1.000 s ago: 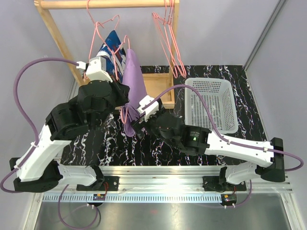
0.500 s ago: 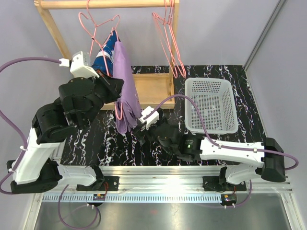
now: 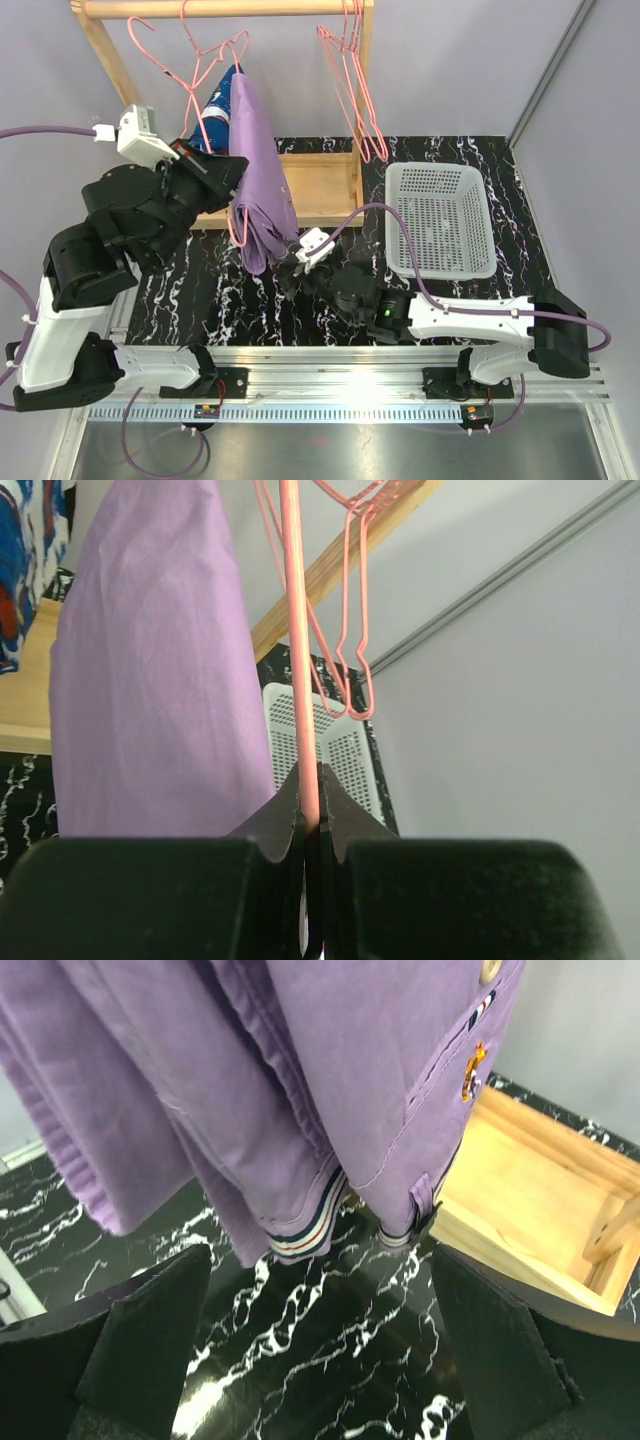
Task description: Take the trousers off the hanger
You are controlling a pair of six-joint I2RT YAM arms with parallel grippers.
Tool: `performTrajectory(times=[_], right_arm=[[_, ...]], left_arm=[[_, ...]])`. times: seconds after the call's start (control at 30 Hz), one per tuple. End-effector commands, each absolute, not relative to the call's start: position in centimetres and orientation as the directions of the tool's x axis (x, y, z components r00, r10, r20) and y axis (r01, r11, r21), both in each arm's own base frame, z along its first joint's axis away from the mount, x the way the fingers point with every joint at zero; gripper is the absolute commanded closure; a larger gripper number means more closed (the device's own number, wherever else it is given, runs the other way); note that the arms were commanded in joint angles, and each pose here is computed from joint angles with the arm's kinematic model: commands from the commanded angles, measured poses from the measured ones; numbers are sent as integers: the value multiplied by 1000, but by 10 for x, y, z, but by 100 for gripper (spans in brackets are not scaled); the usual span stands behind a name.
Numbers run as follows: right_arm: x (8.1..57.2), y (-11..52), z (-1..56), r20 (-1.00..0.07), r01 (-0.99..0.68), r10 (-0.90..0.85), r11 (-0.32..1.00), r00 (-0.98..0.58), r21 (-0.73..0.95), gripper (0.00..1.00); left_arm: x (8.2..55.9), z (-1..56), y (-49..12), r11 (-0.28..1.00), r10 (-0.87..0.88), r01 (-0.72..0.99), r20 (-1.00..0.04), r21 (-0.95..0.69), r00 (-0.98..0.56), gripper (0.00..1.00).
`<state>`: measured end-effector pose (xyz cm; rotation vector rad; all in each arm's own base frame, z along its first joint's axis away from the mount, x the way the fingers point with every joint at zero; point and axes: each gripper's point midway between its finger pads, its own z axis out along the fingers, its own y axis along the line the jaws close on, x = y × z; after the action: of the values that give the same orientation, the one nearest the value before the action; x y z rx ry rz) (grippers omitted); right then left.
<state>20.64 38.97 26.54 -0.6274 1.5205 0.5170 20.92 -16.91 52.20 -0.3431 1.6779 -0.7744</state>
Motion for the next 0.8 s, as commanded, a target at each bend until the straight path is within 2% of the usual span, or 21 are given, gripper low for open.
performTrajectory(times=[0.0,0.2,0.33,0.43,0.6,0.77], right_arm=[[210,399,297,-995,-653,53,757,82,-14,1],[224,400,305,-982,-587,44,807,183,-73,1],[237,385,315,-971,-478,30,874,237,-90,1],[235,379,320,-965,-477,27,873,261,-105,1],[225,383,340,-956,-550,76,830,282,-96,0],[212,415,352,-962,-661,97,744,254,-100,1]], left_arm=[[196,584,-157,536,-779,286,-596,-794,-196,100],[190,591,-161,499,-786,319,-576,-806,-223,100],[190,590,-161,517,-774,316,-592,-796,-226,100],[189,591,-158,527,-768,315,-601,-790,-222,100],[190,584,-160,534,-763,308,-606,-788,-227,100],[191,584,-165,521,-765,314,-597,-794,-241,100]])
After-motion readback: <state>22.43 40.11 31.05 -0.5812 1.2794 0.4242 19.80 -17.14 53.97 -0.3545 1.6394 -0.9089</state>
